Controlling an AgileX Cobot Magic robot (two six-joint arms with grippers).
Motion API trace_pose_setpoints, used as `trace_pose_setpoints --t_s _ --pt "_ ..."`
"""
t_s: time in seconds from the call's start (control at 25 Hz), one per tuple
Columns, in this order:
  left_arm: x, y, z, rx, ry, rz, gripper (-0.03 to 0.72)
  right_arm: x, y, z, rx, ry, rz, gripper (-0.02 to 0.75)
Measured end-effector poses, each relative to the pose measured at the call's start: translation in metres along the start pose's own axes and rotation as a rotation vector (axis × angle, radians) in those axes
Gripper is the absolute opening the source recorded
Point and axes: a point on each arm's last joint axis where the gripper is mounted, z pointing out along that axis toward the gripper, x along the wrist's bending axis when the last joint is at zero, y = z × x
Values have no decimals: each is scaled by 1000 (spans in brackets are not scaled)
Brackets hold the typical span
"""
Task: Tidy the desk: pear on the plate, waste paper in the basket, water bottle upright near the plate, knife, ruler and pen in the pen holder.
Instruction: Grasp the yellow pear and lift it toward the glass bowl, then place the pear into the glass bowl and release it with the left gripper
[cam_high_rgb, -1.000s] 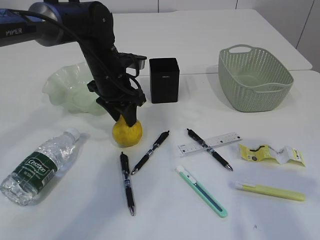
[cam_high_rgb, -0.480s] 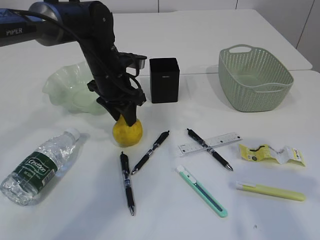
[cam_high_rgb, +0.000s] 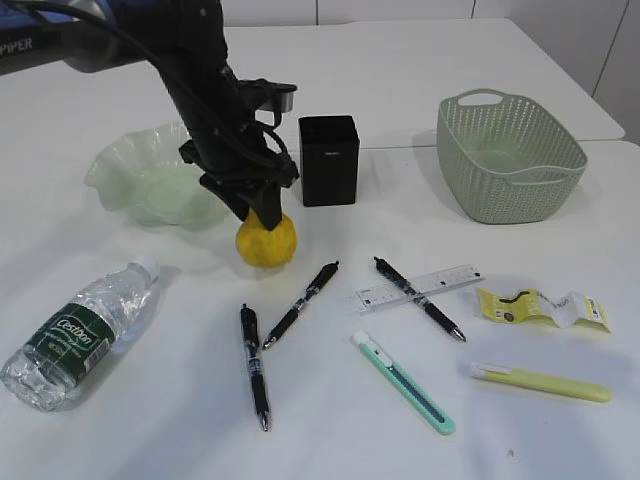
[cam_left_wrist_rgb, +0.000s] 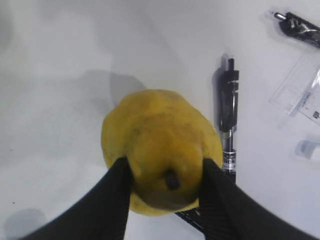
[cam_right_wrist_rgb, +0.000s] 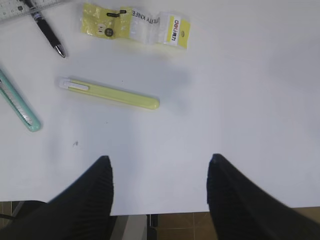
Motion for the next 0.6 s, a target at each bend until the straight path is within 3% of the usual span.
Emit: trace_pose_setpoints --t_s 0.6 --pt "-18 -4 -91 -170 20 39 289 1 3 0 -31 7 2 472"
